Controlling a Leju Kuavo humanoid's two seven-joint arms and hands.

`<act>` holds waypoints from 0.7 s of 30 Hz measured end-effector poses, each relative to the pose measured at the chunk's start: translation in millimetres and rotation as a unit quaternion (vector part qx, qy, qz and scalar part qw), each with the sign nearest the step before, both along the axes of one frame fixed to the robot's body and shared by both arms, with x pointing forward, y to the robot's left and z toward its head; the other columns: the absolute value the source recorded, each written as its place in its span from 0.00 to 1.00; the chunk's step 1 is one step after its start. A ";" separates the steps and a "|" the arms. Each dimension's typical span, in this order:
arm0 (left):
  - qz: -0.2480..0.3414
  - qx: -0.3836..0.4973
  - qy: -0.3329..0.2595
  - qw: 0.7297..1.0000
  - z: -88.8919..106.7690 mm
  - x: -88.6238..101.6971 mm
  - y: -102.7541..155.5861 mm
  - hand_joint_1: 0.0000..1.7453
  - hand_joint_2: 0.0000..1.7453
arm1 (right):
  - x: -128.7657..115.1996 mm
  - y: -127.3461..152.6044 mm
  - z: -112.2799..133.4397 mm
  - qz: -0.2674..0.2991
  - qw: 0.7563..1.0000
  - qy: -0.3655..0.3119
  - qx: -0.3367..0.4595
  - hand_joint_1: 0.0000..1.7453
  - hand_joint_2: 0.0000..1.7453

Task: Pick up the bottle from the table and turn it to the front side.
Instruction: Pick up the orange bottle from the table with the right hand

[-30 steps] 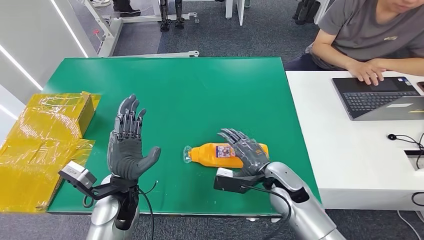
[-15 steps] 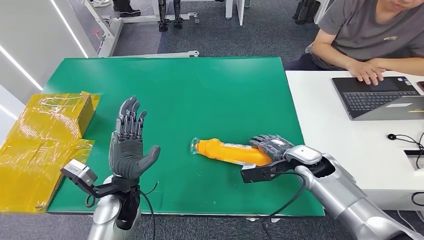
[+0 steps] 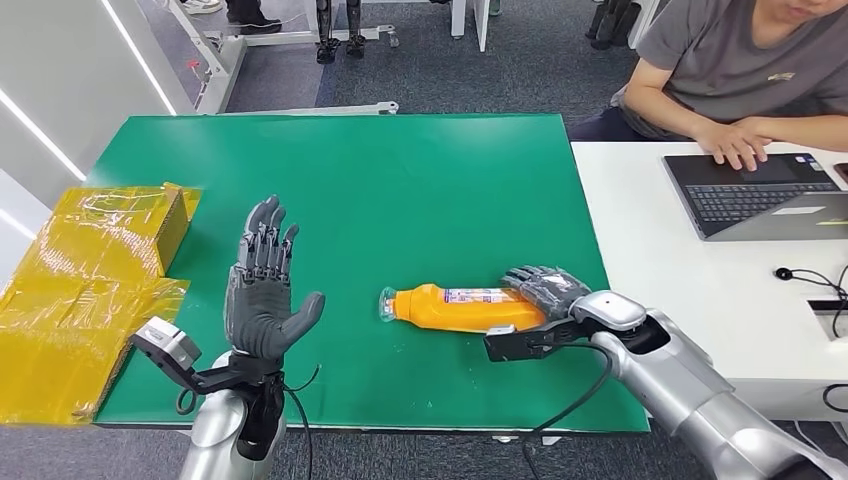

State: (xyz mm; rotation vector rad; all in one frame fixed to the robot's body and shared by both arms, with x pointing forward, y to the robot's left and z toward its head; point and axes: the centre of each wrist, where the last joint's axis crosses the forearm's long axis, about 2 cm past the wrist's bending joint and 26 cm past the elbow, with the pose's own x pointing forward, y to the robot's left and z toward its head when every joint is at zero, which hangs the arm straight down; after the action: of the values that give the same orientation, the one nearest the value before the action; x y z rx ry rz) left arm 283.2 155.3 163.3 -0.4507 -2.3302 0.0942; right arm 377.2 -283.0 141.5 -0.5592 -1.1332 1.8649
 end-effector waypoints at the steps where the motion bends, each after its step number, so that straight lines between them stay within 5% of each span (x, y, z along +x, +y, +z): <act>1: 0.001 -0.001 0.001 1.000 -0.2 0.0 -0.1 0.00 1.00 | 0.7 -0.5 0.0 0.000 1.000 -0.002 0.002 0.00 1.00; 17: 0.013 -0.013 0.007 1.000 -0.5 0.0 0.2 0.00 1.00 | 18.5 6.8 -10.6 0.002 0.999 0.019 0.030 0.01 1.00; 21: 0.013 -0.015 0.008 1.000 -0.6 0.0 0.3 0.00 1.00 | 21.6 7.7 -12.1 0.000 0.999 0.028 0.029 0.88 1.00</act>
State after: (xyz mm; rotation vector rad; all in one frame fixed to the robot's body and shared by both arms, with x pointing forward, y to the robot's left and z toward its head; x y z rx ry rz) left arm 283.2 155.6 162.8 -0.4329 -2.3219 0.1455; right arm 398.8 -275.3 129.4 -0.4703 -1.1459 1.8303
